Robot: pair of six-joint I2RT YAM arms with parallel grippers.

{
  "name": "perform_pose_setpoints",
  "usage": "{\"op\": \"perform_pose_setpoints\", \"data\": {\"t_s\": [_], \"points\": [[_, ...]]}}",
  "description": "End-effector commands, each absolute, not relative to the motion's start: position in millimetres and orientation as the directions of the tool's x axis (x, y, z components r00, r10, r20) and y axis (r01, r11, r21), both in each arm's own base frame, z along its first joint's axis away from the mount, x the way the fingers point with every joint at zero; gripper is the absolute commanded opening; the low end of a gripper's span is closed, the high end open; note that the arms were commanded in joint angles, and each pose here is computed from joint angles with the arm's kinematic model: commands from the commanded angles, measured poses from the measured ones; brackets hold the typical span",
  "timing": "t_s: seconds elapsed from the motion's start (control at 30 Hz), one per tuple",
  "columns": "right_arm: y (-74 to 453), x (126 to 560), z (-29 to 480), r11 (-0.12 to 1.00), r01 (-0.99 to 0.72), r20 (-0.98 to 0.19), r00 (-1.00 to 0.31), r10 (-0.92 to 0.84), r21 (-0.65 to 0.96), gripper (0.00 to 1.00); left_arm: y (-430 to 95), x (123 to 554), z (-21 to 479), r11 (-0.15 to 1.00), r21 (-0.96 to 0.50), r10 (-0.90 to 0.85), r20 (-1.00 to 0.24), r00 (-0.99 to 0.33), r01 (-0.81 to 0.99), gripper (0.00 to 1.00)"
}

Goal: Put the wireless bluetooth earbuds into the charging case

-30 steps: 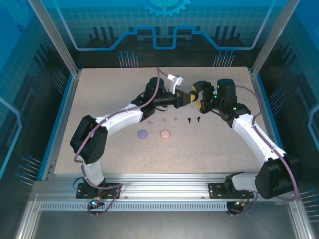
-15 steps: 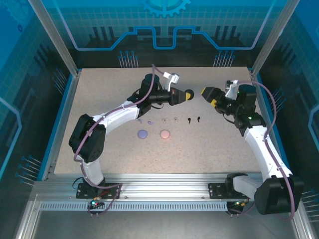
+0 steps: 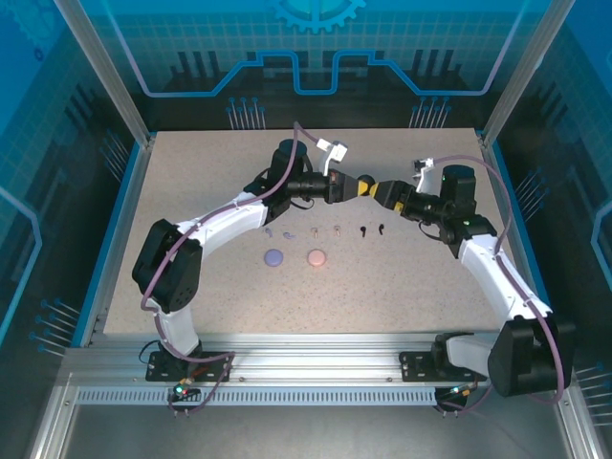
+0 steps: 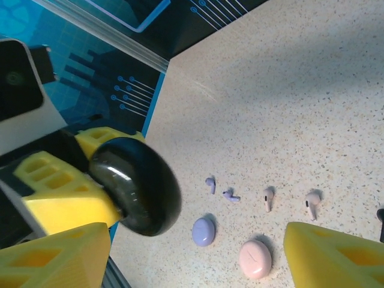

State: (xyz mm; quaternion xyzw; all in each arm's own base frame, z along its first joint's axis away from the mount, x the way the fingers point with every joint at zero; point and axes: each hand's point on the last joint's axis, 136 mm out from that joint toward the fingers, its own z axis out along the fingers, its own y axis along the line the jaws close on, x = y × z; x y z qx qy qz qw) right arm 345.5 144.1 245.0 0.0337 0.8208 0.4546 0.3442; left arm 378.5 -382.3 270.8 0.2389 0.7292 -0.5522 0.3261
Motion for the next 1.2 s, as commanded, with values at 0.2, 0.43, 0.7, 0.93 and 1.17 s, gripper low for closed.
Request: {"op": "perform_pose_setpoints", "data": {"t_s": [0.2,0.43,0.7,0.93,1.17], "points": [[128,366,218,0.612,-0.181,-0.511,-0.751,0.419,0.770,0.70,-385,359,314,0.183,-0.621,-0.009,-0.777,-0.630,0.762,0.00],[114,371,202,0.596,-0.110,-0.454,-0.760,0.465,0.795,0.67,-387,353,317,0.171,-0.615,-0.006,-0.782,-0.623,0.770,0.00],[122,336,240,0.566,-0.252,-0.532,-0.743,0.407,0.785,0.67,-388,357,312,0.179,-0.622,-0.015,-0.777,-0.629,0.763,0.00],[139,327,251,0.515,-0.343,-0.563,-0.743,0.362,0.785,0.61,-389,358,315,0.170,-0.626,-0.023,-0.774,-0.632,0.761,0.00],[147,336,255,0.512,-0.357,-0.570,-0.743,0.352,0.781,0.57,-391,358,317,0.154,-0.635,-0.030,-0.768,-0.639,0.757,0.00]]}}
